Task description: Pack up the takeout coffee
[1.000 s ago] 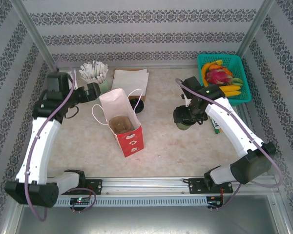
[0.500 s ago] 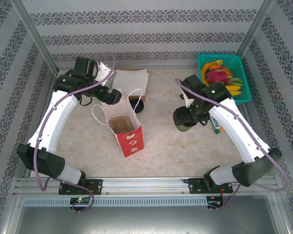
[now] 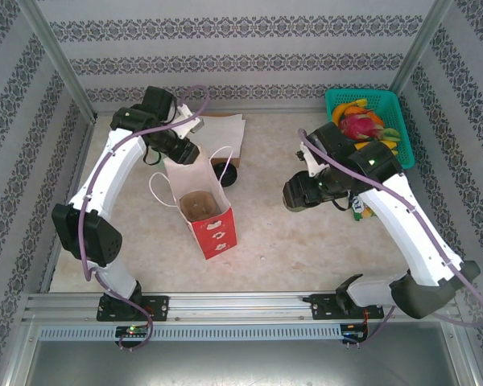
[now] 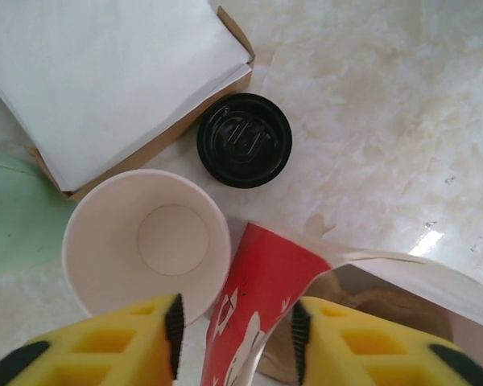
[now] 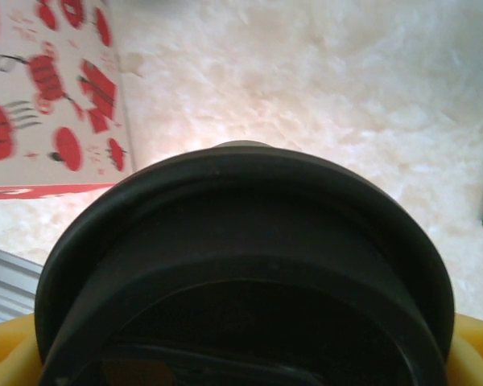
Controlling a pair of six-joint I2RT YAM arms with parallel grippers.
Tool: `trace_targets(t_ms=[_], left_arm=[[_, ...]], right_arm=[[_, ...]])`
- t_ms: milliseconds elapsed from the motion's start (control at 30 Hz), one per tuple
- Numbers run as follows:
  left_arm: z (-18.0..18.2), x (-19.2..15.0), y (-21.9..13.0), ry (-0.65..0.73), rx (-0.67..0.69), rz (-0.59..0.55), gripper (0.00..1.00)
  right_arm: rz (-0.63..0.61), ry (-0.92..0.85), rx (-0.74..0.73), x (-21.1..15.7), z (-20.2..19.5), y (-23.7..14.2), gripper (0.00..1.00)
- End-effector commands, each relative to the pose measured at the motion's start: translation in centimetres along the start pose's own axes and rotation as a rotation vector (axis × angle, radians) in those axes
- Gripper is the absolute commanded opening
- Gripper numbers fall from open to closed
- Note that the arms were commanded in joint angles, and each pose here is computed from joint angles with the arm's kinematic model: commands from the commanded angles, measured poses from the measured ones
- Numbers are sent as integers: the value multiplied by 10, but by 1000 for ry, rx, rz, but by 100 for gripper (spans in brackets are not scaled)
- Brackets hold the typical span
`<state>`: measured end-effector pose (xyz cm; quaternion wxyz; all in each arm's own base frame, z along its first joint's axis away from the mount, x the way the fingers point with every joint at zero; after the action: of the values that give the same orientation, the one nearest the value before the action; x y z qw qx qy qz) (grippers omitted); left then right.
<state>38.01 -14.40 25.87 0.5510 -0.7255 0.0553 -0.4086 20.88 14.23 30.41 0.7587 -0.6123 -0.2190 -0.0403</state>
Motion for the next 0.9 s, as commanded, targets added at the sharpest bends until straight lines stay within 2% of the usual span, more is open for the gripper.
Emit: trace_targets(t_ms=[0,233,433,567,667,867], left_arm=[[-21,5,-7,29,-28,-7,39],[-26,-5,2,-32,19,75,34],[-32,1,-1,-156,15,59,31],[-35,0,0,-261,37,83,31],[-45,0,-1,-293,32,91,32],[-45,-2,-2,-342,50,101,34]], right_arm=[[-103,-28,78,13,21,-26,75],[-191,-199,226,24,78,-56,75],[-285,-299,341,39,131,-83,75],[-288,-351,320,47,153,-78,75],[-281,-379,322,54,170,-70,75],[-244,-405,227,65,187,-38,75]])
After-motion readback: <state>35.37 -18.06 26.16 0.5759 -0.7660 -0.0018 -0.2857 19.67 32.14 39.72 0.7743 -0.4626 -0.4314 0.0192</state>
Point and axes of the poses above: each hand's point on the last joint's axis, 136 mm out from that joint toward the fingers, its own y axis out along the fingers, its own z axis along the line the jaws close on, x = y × z, the point moved 1 cm from there along -y, back along the fingers, and after that the axes turned 1 degree about y, right-handed, at the moved point
